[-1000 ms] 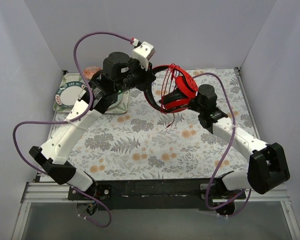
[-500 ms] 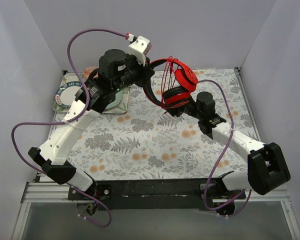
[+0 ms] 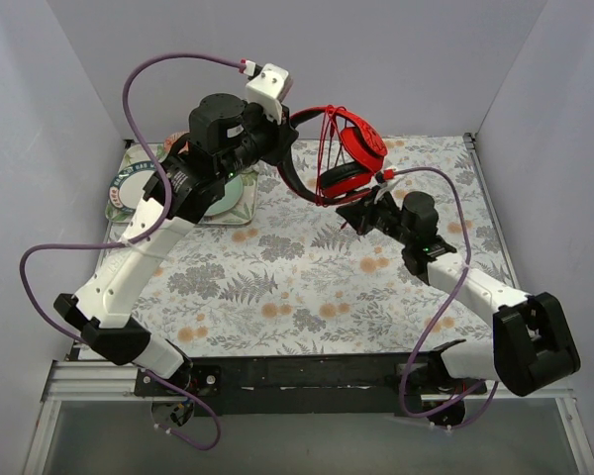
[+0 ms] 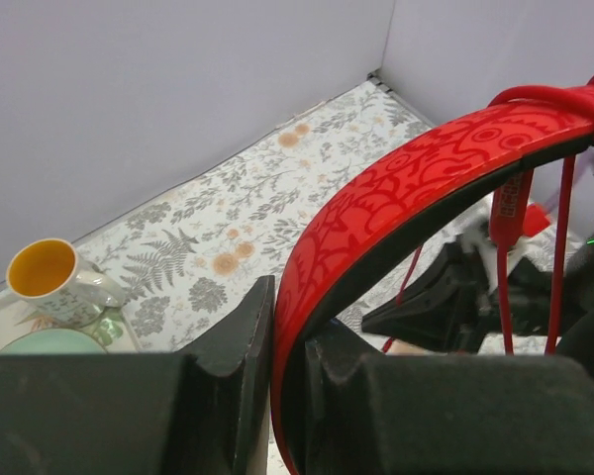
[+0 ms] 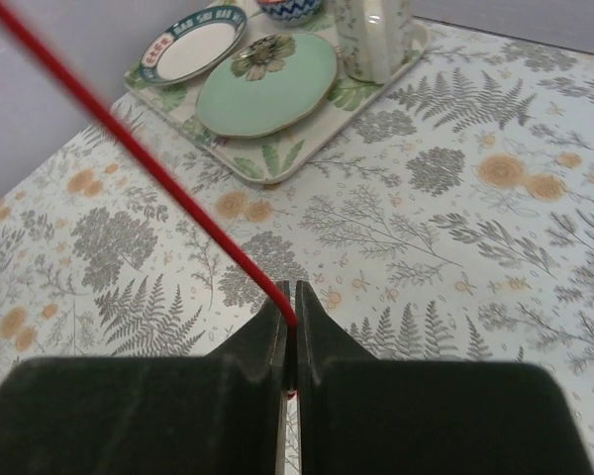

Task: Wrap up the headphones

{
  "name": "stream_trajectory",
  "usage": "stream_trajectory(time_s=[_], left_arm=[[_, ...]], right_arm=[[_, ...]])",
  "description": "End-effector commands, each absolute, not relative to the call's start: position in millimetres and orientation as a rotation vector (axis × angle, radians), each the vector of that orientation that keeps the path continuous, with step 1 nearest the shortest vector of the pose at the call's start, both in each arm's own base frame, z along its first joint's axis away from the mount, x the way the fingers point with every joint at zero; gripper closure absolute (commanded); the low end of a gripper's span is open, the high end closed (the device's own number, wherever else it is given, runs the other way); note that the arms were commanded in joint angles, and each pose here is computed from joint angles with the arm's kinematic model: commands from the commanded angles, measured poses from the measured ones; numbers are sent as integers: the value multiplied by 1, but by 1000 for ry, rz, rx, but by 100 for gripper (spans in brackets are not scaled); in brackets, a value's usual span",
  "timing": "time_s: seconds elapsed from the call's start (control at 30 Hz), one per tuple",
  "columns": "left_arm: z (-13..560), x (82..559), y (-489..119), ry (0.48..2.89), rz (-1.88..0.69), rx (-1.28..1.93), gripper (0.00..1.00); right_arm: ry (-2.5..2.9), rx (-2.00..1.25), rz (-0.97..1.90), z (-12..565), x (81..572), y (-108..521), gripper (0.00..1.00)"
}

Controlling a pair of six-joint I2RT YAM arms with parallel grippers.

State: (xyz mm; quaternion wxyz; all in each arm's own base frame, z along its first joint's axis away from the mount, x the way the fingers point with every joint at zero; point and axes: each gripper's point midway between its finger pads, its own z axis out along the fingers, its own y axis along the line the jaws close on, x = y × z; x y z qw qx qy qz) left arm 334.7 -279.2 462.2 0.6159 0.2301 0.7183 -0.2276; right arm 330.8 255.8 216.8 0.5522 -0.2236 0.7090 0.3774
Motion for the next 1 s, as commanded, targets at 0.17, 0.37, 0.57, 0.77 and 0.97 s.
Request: stream_trajectory(time_s=[0.17,0.37,0.57,0.77,0.97], left_arm=[[493,324,-252,1553,-494,492,100],[512,323,-266,1540,-690,403,100],[496,397,-240,1567,-543,192,100],[431,475,-177,1604,-159,134,100],[329,500,-156,1685,161,279,100]], right_arm=[[1612,-185,723,250,363,163,99],[1689,-329,774,238,356,205,99],[1767,-536,742,221,336,274,99],[1829,-757,712,197,300,317,99],[1912,-1115,645,176,257,351,99]])
